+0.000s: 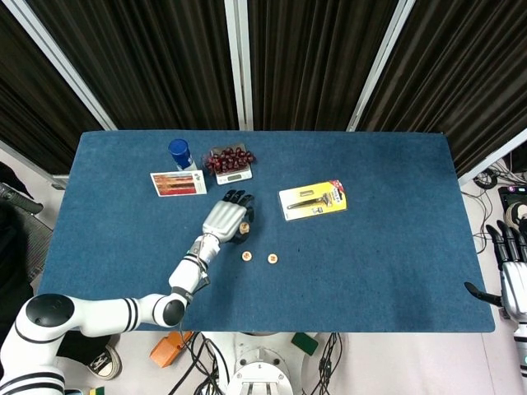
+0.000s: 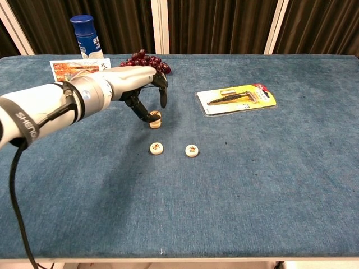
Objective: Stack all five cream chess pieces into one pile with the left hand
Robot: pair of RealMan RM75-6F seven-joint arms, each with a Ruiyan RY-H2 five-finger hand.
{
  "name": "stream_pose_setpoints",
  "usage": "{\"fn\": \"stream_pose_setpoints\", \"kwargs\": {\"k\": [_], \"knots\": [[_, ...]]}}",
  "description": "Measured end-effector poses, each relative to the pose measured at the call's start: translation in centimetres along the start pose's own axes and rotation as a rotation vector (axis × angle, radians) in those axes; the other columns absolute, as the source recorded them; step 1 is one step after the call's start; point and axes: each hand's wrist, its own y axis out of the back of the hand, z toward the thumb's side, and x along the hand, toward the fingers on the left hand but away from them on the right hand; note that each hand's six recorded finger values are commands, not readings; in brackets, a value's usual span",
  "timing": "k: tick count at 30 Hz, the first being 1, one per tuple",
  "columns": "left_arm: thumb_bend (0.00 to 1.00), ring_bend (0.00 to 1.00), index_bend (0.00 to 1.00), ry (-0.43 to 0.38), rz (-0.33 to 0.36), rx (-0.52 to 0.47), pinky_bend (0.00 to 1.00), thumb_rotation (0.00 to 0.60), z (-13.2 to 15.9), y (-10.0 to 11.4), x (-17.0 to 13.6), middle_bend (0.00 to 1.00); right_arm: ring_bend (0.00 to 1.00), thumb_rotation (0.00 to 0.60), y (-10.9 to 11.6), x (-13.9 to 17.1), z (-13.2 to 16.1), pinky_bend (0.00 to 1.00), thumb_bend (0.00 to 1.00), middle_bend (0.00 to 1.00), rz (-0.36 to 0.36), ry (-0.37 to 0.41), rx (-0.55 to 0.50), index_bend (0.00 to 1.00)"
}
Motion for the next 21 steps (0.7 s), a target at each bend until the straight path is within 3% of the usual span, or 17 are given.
{"fn": "stream_pose_setpoints", "kwargs": {"k": [6,11,21], "knots": [[0.3,0.0,0.42,-0.091,0.032,0.043,0.0,0.6,1.5,0.2,-2.3,0.1,0.0,0.6,-0.1,0.0,0.1,0.04,0.15,0.02,0.001,0.003,0.0,0.0],[0.28,0.0,0.42,-0.158,0.037,0.093,0.0,0.6,2.4,-1.0,-4.3,0.07,0.0,0.6,0.1,0.1,0.2,0.04,0.15,0.02,-0.005,0.009,0.002,0.0],[0.28,0.0,0.42,-0.177,0.012,0.153,0.0,0.6,3.0,-3.5,-5.1,0.05,0.0,0.6,0.4,0.7,0.0,0.04,0.15,0.02,-0.017,0.004,0.0,0.0]]}}
